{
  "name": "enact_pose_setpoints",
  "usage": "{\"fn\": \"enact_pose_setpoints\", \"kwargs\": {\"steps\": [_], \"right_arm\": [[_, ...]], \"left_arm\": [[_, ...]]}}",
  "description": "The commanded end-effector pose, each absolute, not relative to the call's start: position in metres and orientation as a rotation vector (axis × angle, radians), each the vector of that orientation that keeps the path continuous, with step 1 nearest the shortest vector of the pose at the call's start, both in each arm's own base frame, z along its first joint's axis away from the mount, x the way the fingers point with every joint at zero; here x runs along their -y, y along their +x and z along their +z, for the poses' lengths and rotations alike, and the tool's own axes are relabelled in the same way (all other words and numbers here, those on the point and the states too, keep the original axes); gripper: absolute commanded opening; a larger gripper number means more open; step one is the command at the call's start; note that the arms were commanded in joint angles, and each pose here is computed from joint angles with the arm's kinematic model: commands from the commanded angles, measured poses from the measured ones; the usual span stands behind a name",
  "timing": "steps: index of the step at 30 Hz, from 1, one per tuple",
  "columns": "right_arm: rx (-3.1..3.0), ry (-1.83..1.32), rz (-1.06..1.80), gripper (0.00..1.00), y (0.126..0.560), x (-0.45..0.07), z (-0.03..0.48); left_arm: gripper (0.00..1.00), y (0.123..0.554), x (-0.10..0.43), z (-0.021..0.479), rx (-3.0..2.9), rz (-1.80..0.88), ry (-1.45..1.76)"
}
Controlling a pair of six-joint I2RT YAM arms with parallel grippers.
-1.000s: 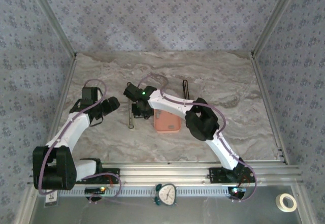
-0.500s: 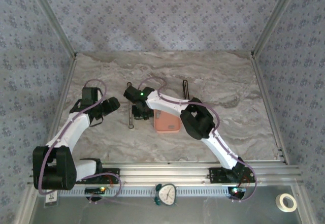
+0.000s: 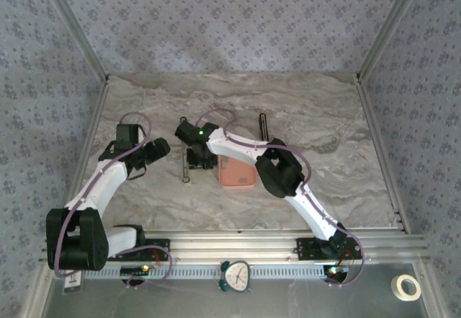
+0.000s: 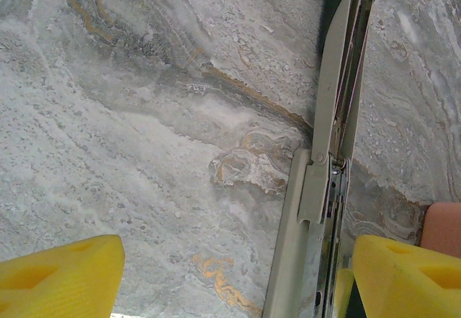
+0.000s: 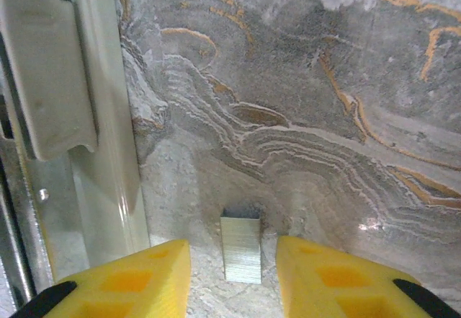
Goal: Load the staples into the stapler
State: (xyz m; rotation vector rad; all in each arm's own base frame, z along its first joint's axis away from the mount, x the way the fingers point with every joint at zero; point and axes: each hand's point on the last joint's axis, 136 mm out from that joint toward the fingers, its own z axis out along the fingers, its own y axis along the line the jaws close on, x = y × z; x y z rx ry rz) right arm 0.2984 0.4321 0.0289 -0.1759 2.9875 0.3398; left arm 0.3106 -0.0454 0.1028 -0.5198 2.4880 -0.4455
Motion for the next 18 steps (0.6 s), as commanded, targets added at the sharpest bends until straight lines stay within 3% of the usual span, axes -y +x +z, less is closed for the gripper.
{"fn": "enact_pose_setpoints", "kwargs": {"steps": [1,18], "right_arm": [[-3.003,-0.158,0.290,0.42,0.299,-0.425,0.028],[-2.903,-0.049,0.307,0.56,0.309,-0.387,0.068]], "left_arm": [[0.83,0.306,0.044,0.106,-2.485,-0.440,-0.498],[0.81,0.306,0.059,0.113,-2.485,-0.469,-0.441]]}}
